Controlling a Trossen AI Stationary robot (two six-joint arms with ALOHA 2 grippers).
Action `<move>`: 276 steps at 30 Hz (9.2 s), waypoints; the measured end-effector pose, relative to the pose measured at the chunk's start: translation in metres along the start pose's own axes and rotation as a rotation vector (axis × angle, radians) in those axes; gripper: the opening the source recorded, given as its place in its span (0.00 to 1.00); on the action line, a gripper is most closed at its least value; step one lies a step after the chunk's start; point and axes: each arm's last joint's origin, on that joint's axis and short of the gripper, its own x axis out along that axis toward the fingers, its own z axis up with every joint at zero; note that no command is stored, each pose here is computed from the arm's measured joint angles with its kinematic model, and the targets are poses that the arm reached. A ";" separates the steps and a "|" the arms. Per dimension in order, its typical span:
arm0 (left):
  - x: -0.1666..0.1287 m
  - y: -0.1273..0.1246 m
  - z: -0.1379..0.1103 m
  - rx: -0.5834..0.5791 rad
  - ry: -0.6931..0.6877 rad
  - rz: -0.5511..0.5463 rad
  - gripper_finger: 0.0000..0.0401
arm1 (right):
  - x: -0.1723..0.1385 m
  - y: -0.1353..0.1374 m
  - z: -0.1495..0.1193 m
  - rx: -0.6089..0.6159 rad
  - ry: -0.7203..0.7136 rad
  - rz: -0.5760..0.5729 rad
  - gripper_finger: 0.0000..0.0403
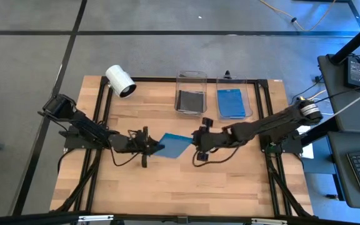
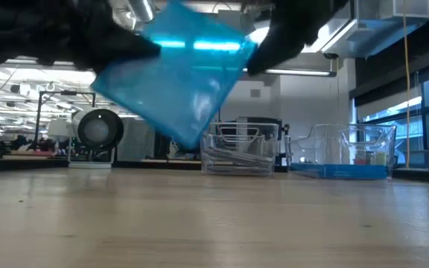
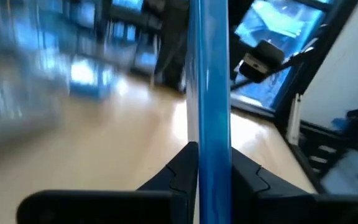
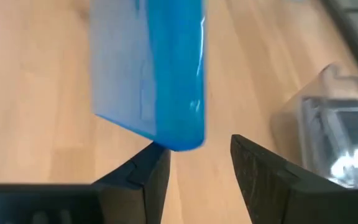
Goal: Pick & place jewel cases by type
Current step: Put the blue CD case into the right transparent bin, then return to Home Position
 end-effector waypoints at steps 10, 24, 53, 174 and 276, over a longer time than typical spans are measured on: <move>0.006 -0.011 0.024 0.424 -0.175 -0.017 0.08 | -0.057 -0.019 0.016 -0.006 -0.132 0.051 0.43; 0.007 -0.013 0.026 0.438 -0.192 -0.016 0.07 | -0.067 -0.026 0.004 -0.144 -0.037 -0.008 0.69; -0.002 -0.024 0.050 0.444 -0.455 -0.200 0.08 | -0.049 0.008 -0.005 -0.099 -0.584 0.085 0.64; -0.054 -0.067 0.036 0.581 -0.318 0.250 0.51 | -0.027 0.005 -0.004 -0.056 -0.803 0.145 0.09; -0.072 -0.056 0.050 0.415 -0.150 0.666 0.51 | -0.101 -0.326 -0.116 1.072 0.483 0.000 0.21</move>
